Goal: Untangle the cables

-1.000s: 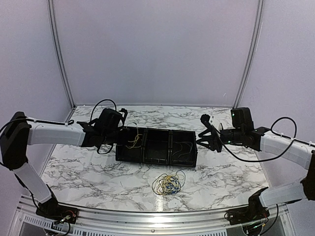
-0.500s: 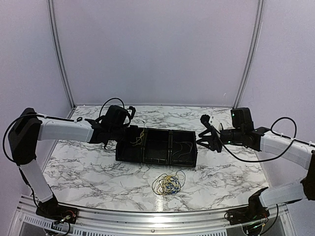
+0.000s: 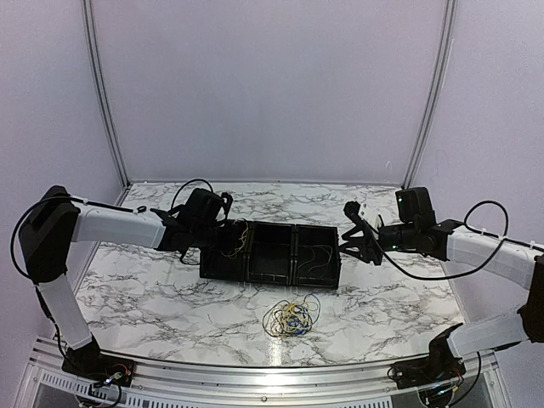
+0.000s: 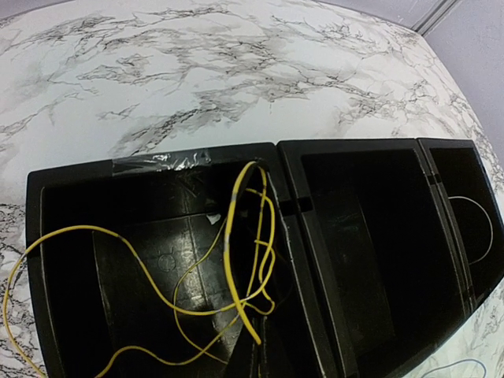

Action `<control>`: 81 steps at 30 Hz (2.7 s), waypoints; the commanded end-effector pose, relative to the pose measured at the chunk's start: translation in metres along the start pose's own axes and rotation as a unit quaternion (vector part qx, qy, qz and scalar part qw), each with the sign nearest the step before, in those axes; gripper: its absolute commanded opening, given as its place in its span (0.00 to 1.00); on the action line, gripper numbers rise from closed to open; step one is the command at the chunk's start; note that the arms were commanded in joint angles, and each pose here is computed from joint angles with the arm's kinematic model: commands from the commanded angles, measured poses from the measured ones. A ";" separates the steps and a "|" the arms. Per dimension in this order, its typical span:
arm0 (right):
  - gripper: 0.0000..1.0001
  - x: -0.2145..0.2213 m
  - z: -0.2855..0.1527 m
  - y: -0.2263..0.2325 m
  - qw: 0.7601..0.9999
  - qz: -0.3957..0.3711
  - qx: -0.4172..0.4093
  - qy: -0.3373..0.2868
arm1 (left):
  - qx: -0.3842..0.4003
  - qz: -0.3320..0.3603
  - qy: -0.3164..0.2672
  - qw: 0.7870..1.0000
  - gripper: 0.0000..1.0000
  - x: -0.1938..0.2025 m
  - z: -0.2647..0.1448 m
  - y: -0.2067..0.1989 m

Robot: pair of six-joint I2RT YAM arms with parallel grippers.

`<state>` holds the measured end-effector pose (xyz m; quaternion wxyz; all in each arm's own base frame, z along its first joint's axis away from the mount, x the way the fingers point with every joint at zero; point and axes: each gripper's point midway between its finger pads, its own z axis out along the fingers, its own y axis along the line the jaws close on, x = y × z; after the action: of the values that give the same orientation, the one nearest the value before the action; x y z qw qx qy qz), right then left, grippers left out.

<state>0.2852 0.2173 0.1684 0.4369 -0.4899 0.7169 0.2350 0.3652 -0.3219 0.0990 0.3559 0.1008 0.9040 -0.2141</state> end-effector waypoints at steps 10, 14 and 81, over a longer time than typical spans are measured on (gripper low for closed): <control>0.38 0.000 0.000 -0.002 1.000 -0.002 -0.004 0.000 | -0.035 0.003 0.064 0.997 0.00 0.038 0.000 0.017; 0.38 0.001 0.000 -0.002 1.000 -0.002 -0.004 0.002 | -0.037 0.009 0.066 0.997 0.00 0.034 0.005 0.015; 0.37 0.002 -0.001 0.010 0.999 -0.018 -0.036 0.003 | 0.275 0.326 0.092 0.900 0.29 0.126 -0.034 -0.219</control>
<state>0.2703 0.2211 0.1578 0.4121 -0.5207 0.7026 0.2557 0.1827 -0.4808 0.0960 0.2678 0.4920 0.7751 -0.2923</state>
